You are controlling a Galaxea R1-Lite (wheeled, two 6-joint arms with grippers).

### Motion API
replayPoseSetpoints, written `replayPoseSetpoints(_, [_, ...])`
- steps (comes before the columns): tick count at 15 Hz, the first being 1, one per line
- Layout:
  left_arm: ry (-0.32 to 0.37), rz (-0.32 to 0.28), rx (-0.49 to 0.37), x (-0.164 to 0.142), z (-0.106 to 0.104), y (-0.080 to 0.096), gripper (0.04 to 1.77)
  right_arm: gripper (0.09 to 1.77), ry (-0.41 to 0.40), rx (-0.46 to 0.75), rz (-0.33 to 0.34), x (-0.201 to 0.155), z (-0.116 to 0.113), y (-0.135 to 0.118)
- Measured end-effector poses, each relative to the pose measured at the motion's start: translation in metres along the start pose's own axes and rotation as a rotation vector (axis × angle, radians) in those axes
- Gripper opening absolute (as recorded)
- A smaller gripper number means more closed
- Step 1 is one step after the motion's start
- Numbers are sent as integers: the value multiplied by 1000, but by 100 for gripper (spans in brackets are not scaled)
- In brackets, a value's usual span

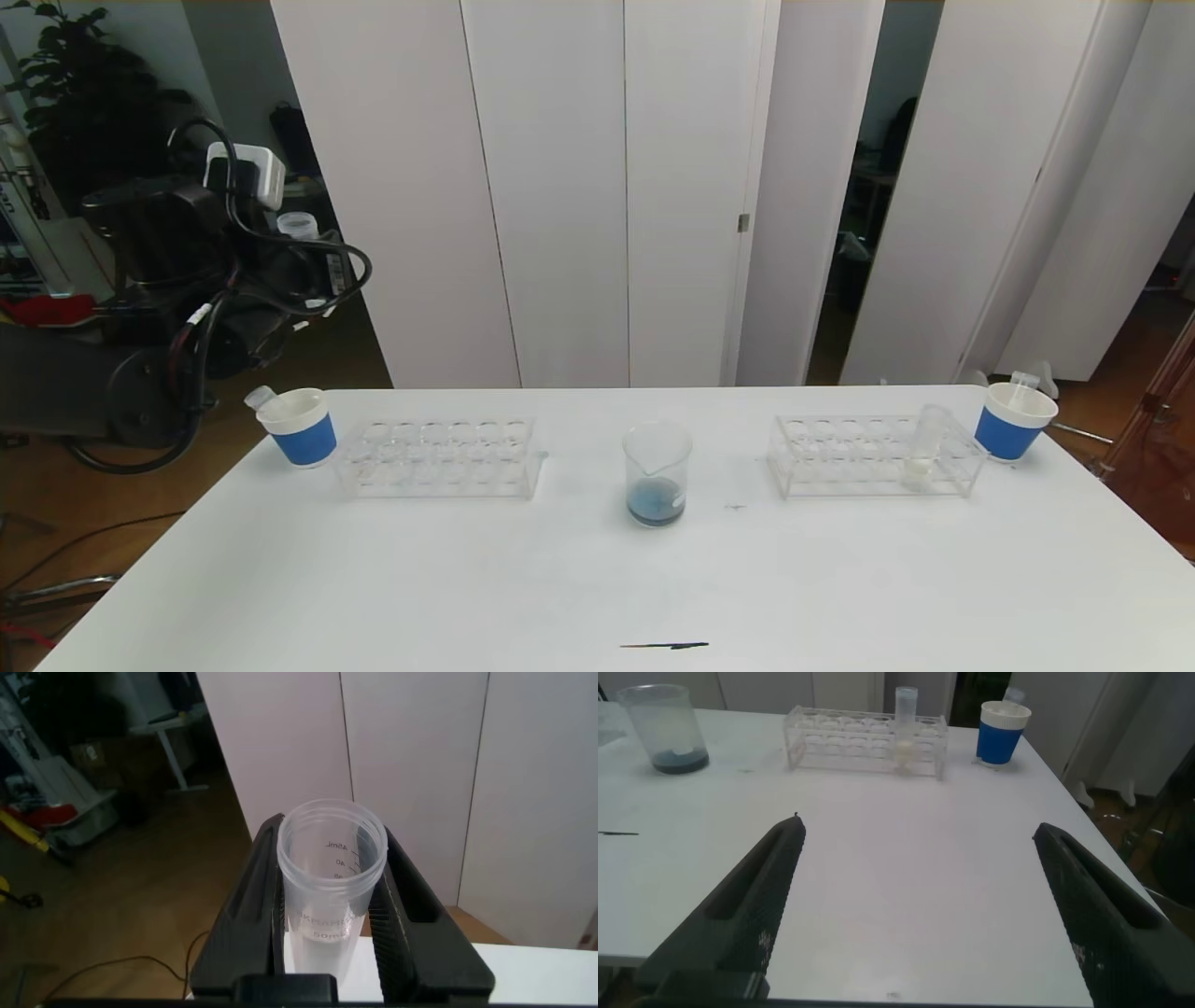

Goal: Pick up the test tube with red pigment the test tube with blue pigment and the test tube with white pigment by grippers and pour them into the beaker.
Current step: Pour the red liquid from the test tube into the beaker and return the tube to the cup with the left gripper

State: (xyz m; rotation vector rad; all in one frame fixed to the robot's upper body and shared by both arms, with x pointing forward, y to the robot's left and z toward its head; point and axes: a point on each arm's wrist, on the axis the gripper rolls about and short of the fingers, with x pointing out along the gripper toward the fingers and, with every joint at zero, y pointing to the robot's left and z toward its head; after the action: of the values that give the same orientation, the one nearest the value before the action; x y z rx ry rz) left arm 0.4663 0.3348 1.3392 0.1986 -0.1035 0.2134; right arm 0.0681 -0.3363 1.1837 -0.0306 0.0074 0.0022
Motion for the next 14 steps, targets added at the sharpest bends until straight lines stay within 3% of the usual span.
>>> replayPoseSetpoints(4, [-89, 140, -4, 25, -31, 38, 60, 175, 0, 0, 0, 0, 0, 0])
replayPoseSetpoints(5, [-82, 160, -2, 31, -42, 45, 60, 175, 0, 0, 0, 0, 0, 0])
replayPoseSetpoints(9, [12, 197, 6, 47, -93, 59, 60, 175, 0, 0, 0, 0, 0, 0])
replayPoseSetpoints(14, [116, 182, -5, 57, -143, 52, 60, 175, 0, 0, 0, 0, 0, 0])
